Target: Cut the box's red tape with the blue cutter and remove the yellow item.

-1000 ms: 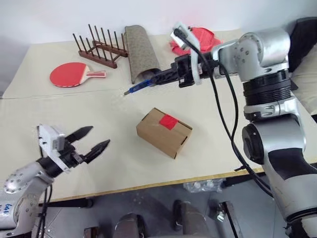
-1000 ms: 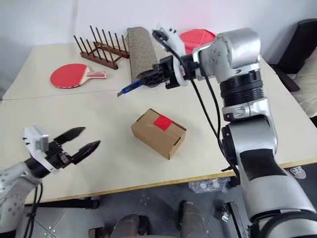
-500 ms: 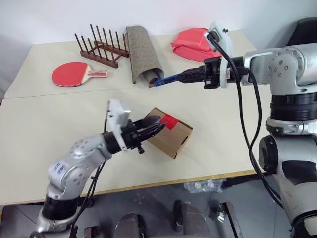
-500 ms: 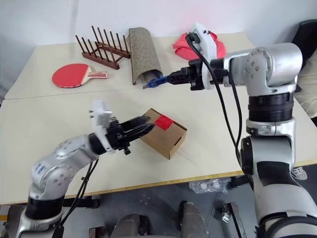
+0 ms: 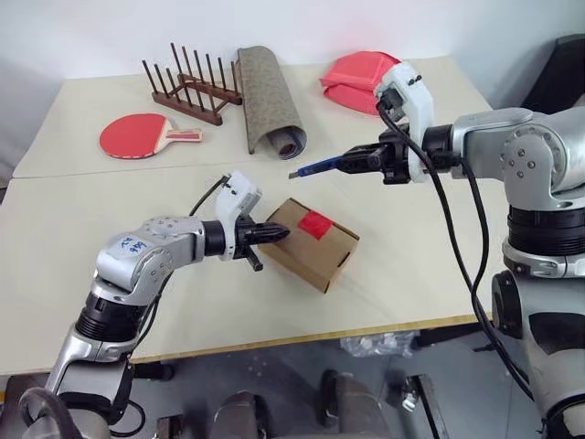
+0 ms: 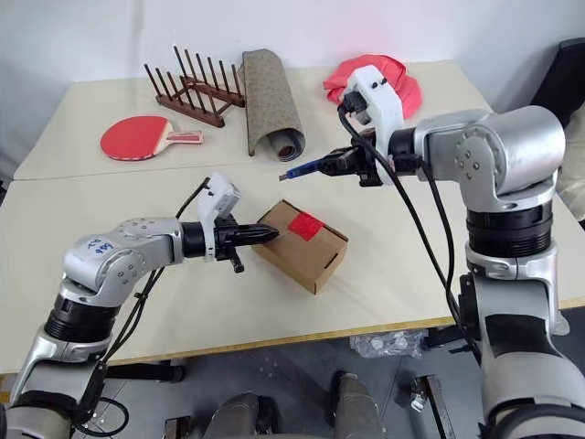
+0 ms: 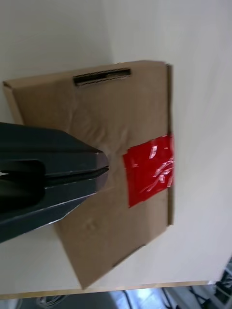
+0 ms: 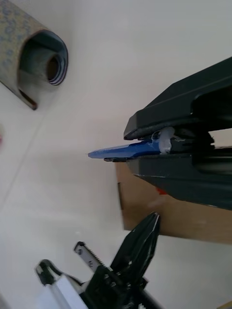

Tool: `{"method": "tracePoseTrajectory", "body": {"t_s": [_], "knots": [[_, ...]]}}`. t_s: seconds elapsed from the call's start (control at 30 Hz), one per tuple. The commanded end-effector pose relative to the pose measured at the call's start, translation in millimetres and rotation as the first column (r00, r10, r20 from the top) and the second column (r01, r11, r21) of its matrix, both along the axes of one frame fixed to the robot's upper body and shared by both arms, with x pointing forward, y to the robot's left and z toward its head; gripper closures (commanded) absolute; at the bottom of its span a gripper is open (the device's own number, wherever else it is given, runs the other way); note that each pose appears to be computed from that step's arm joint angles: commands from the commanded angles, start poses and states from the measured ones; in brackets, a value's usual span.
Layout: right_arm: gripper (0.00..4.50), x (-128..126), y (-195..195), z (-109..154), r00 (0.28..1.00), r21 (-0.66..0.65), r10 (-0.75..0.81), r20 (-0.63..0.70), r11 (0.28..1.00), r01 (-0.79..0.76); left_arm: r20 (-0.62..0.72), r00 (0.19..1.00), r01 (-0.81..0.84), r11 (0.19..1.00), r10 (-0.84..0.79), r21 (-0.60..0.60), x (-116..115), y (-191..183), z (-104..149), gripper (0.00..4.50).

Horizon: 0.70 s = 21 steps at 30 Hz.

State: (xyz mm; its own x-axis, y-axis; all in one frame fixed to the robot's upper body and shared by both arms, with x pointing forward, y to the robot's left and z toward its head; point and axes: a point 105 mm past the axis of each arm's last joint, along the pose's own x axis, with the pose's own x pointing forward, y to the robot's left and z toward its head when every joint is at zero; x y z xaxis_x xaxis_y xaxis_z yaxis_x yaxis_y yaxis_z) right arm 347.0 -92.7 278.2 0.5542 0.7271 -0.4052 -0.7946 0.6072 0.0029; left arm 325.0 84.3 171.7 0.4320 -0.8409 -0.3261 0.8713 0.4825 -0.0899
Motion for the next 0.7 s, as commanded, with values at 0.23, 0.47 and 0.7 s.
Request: {"method": "tracePoseTrajectory", "body": {"t_s": [0.23,0.47,0.7], "knots": [[4.34,-11,1,-7,0.999,-0.046,0.031,0.018,0.998,-0.030,-0.012,0.999,0.032,0.999,-0.031,0.039,3,-5,0,4.50],[4.34,-7,-3,-17,1.000,-0.054,0.003,-0.003,0.999,-0.004,-0.016,0.999,0.037,0.999,-0.036,0.036,3,-6,1,4.50],[4.34,-5,-12,-21,1.000,-0.079,-0.023,-0.002,0.997,0.023,-0.021,0.999,0.045,0.998,-0.044,0.033,3,-7,3,4.50]]}}
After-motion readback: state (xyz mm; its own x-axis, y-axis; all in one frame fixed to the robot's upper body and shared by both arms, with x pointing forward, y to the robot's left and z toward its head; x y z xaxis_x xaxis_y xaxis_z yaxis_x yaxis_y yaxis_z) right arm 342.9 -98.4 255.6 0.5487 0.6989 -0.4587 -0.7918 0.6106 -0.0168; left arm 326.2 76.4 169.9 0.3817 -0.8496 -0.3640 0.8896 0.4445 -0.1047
